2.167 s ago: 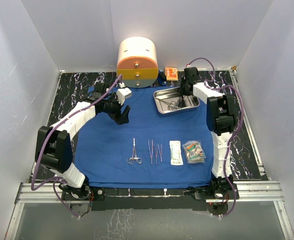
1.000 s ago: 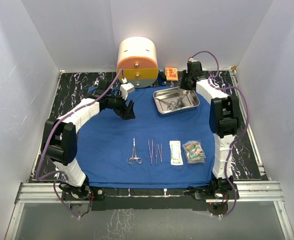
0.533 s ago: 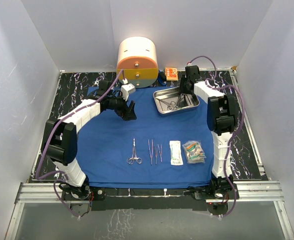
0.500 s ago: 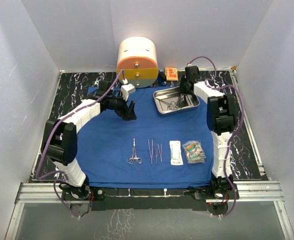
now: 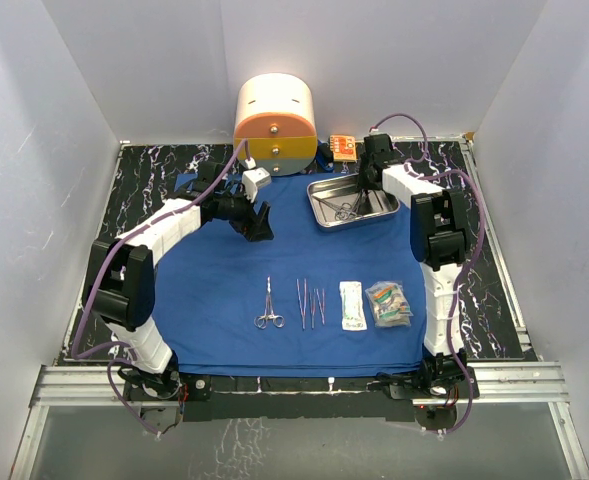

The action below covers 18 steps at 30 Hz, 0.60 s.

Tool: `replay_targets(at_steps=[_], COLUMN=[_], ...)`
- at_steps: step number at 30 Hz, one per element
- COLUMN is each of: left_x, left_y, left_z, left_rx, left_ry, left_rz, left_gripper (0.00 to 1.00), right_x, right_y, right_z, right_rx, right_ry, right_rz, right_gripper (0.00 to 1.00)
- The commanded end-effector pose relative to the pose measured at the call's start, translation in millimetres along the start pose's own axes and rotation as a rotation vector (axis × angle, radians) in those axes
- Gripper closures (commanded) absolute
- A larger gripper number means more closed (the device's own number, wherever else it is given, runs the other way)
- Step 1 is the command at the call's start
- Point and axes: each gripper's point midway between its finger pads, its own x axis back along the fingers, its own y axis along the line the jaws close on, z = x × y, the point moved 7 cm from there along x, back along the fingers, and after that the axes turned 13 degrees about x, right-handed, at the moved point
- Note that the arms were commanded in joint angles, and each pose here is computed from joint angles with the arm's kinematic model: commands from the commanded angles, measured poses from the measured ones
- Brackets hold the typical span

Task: Open and lay out the surgical kit
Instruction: Pick up the medical item from the container.

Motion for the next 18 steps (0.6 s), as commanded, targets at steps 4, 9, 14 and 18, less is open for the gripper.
replay_targets(at_steps=[4,9,14,18], left_x=[9.8,10.9,10.8,10.3], left_y=[-13.3,-14.1,-14.0,-13.9], left_z=[-5.6,-5.9,-6.2,-6.0], left_rx=[-0.035,-0.037,-0.038,-0.033], left_ry=[-0.035,-0.038,-0.038,-0.037], left_rz=[0.041,0.042,0.04,0.042], left_gripper=[0.23,0.23,0.23,0.23], right_x=[-1.4,6.9,22.6,30.7], right_y=[-1.3,-5.0,-13.3,-21.9], right_z=[7.5,-20.1,-49.8,-62.3], right_rx=[-0.038,-0.071,-0.162,-0.236], right_ry=[0.02,-0.047,-0.113,-0.148], right_rz=[0.044,0.067,0.048,0.042], right_gripper=[0.92,1.0,1.0,1.0])
